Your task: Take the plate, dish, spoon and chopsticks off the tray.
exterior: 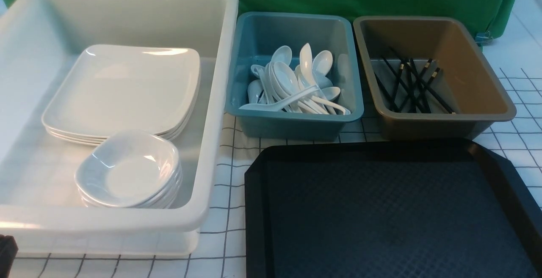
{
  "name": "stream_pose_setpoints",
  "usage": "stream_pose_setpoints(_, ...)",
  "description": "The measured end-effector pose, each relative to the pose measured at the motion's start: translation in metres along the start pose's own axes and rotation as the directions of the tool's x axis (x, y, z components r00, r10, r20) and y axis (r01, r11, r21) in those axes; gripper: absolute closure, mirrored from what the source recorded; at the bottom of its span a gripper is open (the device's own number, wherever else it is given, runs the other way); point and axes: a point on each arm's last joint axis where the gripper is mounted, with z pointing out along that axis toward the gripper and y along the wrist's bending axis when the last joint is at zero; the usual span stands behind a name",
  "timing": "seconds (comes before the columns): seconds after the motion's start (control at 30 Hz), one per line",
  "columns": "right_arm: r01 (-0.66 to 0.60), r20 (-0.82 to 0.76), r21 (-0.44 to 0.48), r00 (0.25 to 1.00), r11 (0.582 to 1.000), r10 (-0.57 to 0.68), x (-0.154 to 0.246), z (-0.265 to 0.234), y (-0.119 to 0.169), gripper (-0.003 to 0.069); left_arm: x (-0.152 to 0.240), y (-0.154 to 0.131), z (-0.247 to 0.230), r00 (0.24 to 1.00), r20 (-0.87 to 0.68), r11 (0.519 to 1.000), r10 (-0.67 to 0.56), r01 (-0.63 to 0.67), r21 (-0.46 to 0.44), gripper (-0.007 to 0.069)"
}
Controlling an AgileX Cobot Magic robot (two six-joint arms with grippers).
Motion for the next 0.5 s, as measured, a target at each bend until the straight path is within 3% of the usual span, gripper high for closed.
stream_pose_setpoints(0.43, -0.003, -0.002, 0.001, 1.0, 1.0, 0.003, 0.0002, 0.0, -0.0001, 0.0422, 0.0, 0.0, 0.0, 1.0, 0.0, 1.0, 0.0, 0.0, 0.0, 0.062)
stream_pose_setpoints(0.5, -0.051, -0.006, -0.01, 0.999, 0.999, 0.05, 0.0005, 0.0, 0.0009, 0.0421, 0.0003, 0.0, 0.0, 1.0, -0.001, 1.0, 0.0, 0.0, 0.0, 0.062)
